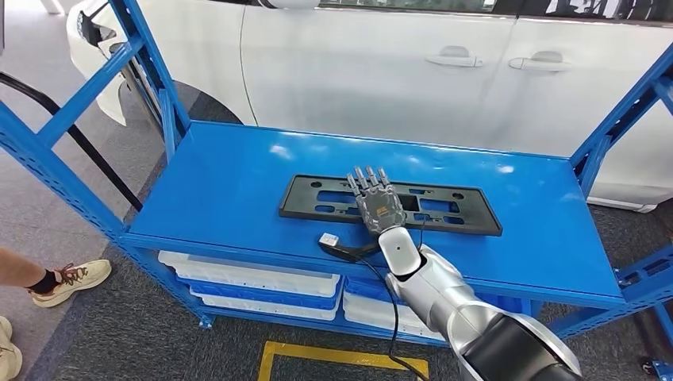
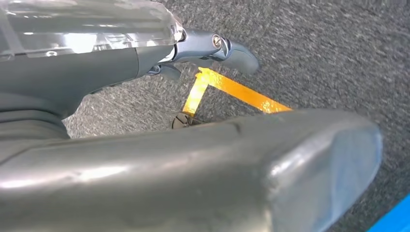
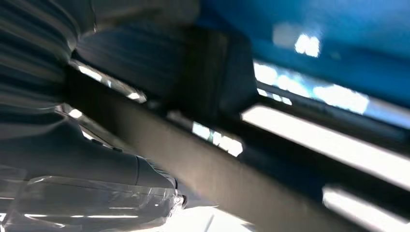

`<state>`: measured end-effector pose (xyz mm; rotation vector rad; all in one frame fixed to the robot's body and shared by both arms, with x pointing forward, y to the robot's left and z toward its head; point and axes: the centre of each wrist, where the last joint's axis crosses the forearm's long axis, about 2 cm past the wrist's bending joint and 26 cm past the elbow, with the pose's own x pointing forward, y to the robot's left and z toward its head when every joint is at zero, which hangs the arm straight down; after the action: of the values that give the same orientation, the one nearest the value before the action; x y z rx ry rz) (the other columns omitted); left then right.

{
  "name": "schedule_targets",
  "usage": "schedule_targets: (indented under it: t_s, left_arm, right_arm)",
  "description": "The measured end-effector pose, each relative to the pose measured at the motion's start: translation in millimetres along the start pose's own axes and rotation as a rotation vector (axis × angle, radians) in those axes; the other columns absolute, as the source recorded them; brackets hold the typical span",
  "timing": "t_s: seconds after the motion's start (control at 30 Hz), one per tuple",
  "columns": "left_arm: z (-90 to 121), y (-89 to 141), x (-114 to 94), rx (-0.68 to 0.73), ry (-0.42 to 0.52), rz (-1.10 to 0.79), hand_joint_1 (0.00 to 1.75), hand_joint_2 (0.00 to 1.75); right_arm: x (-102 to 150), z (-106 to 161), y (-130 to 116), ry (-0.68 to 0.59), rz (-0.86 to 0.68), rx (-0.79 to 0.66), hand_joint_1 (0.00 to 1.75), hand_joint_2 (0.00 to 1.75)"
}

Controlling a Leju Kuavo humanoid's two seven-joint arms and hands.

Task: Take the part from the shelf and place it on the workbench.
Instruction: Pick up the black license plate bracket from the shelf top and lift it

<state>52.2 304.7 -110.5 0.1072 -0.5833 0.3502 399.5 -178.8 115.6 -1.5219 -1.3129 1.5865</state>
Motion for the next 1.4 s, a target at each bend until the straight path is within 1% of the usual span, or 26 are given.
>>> schedule_targets:
  t_s: [0.1, 0.27, 0.47, 0.63, 0.8, 0.93, 1.07, 1.23, 1.33, 1.4]
  left_arm:
    - [0.0, 0.0, 0.0, 0.0, -0.001, 0.0, 0.0, 0.0]
    - [0.6, 0.6, -1.1, 0.001, -0.001, 0.0, 0.0, 0.0]
    - [0.6, 0.5, -1.2, 0.0, -0.011, 0.0, 0.0, 0.0]
    - [0.8, 2.4, -1.7, -0.021, -0.057, 0.008, 0.0, 0.0]
    - [1.3, 4.7, -2.8, -0.025, -0.07, 0.009, 0.0, 0.0]
    - [1.2, 5.1, -2.6, -0.026, -0.088, 0.01, 0.0, 1.75]
    - [0.6, 4.8, -1.5, -0.02, -0.123, 0.008, 0.0, 1.75]
    - [0.3, 5.4, -0.9, -0.01, -0.131, 0.003, 0.0, 1.75]
    - [0.3, 4.7, -0.9, -0.013, -0.151, 0.005, 0.0, 1.75]
    - [0.2, 3.6, -0.6, -0.024, -0.166, 0.01, 0.0, 1.75]
  right_arm:
    - [-8.5, 0.2, 4.9, 0.022, -0.001, 0.031, 1.75, 1.75]
    - [-13.8, 2.8, 10.8, 0.035, -0.003, 0.057, 1.75, 1.75]
    - [-16.2, 2.2, 11.3, 0.03, -0.011, 0.058, 1.75, 1.75]
    - [-16.2, 1.2, 10.3, 0.026, -0.018, 0.057, 1.75, 1.75]
    - [-16.6, 1.6, 10.9, 0.026, -0.018, 0.058, 1.75, 1.75]
    - [-17.7, 0.9, 10.6, 0.029, -0.023, 0.056, 1.75, 1.75]
    - [-19.0, 0.2, 10.1, 0.013, -0.035, 0.048, 1.75, 1.75]
    - [-14.9, 1.8, 9.0, -0.021, -0.091, -0.001, 1.75, 1.75]
    - [-11.6, -1.1, -0.4, -0.075, -0.232, -0.102, 1.75, 1.75]
    - [-8.5, -4.8, -13.9, -0.145, -0.402, -0.216, 1.75, 1.75]
